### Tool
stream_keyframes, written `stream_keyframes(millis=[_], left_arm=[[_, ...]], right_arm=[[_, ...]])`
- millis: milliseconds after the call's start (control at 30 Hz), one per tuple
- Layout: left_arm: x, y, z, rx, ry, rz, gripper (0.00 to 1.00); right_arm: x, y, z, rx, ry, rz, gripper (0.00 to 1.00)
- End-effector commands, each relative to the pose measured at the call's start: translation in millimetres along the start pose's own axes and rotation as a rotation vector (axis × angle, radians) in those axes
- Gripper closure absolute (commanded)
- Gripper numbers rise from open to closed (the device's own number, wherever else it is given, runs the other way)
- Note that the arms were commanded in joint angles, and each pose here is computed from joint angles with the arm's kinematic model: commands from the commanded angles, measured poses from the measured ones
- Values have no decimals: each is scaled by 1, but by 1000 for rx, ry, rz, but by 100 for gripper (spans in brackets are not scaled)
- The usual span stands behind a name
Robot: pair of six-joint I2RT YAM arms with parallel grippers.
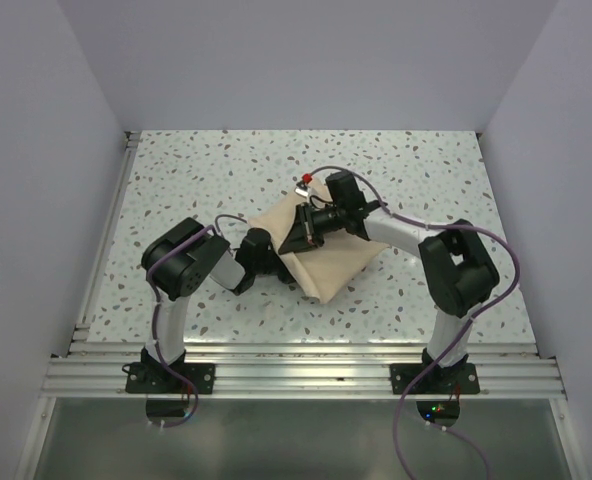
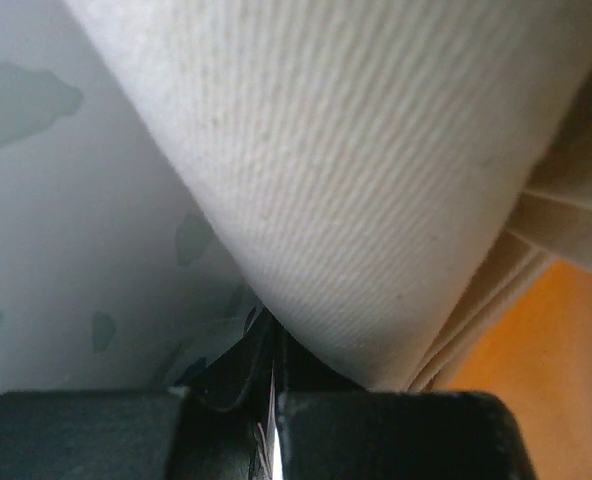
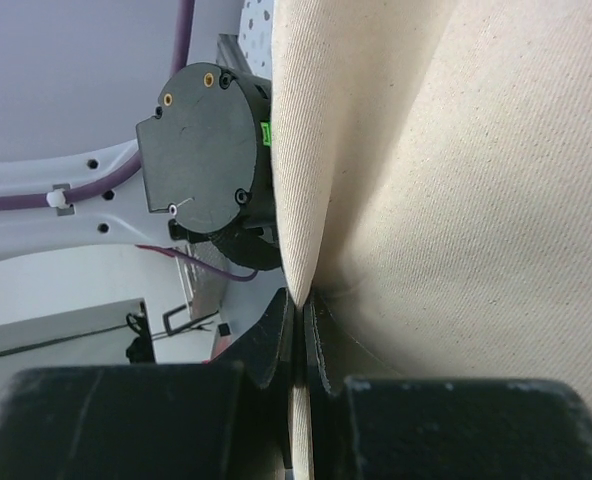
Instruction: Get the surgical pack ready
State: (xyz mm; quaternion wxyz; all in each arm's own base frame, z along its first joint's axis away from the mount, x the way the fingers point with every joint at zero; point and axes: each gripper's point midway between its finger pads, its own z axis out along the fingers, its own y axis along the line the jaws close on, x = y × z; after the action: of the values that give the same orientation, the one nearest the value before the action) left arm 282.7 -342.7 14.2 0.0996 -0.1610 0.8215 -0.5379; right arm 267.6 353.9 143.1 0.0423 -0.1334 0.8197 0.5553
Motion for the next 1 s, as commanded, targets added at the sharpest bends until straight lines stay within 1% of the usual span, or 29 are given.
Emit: stream_keyframes(millis=[0,233,567,633,833,867,933,967], left_arm=[[-28,-36,2,84,-93,74,100],[-30,-38,0,87,-98,78,100],[-32,-38,-2,78,-109,87,100],[-33,-38,-2,79,-112,88,100],[-34,-36,0,69,-111,90,100],[-34,-36,0,68,-111,90,100],[-34,-37,1,70,-112,93,100],[-35,-37,1,71,-114,92,100]], right_arm=[[25,29,9,-140,116,24,100],[28,13,15,-144,119,64,100],[17,-12,10,-170,88,111,100],[14,-17,8,-182,81,153,100],[8,-21,7,-214,59,170,100],[7,-18,7,-227,53,152,100],[8,-16,6,-244,58,182,100],[7,-14,6,-260,52,163,100]])
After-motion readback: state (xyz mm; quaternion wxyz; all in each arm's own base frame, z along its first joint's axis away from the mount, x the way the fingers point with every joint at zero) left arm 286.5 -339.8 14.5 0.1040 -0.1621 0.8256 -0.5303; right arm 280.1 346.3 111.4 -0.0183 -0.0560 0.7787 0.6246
